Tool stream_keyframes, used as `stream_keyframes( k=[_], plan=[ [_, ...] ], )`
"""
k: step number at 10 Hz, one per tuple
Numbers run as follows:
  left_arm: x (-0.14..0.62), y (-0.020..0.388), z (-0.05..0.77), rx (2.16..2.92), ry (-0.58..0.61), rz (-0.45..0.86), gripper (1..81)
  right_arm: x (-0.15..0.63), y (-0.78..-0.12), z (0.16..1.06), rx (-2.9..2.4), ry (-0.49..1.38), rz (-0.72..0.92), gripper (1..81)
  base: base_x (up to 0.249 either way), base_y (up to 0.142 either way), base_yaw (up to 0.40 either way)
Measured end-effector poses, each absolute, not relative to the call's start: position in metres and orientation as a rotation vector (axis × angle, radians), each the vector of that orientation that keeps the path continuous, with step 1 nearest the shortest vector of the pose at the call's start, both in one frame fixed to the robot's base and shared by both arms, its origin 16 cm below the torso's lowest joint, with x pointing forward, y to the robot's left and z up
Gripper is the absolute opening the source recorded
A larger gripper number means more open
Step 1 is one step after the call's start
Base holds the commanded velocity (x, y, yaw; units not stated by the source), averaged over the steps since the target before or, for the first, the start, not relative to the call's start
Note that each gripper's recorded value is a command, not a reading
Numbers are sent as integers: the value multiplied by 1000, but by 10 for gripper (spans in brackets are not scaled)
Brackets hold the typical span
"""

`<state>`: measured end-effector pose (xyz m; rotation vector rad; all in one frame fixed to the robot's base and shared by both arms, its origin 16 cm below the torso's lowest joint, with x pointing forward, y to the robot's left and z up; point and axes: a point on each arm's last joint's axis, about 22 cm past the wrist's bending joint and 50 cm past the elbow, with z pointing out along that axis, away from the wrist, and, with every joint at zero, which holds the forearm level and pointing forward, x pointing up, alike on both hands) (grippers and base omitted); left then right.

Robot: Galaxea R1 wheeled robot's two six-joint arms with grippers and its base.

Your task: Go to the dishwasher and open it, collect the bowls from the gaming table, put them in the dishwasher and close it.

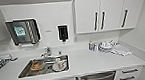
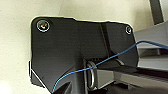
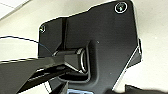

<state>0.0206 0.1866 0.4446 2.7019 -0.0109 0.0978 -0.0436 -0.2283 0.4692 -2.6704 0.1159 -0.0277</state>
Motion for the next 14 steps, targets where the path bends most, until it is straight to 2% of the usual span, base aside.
stream_keyframes(
  k=[3,6,9,12,14],
  plan=[
    [17,192,445,2704,2,120,811,-39,-231,469,-2673,126,-58,811,0,0,0],
    [21,224,456,2701,18,171,811,-36,-243,486,-2647,134,-75,811,0,0,0],
    [26,236,487,2633,25,181,811,-24,-251,522,-2581,139,-89,811,0,0,0],
    [36,287,518,2633,43,189,811,-1,-267,575,-2514,145,-90,811,0,0,0],
    [50,294,545,2592,58,169,811,23,-284,611,-2490,149,-84,811,0,0,0]
  ],
)
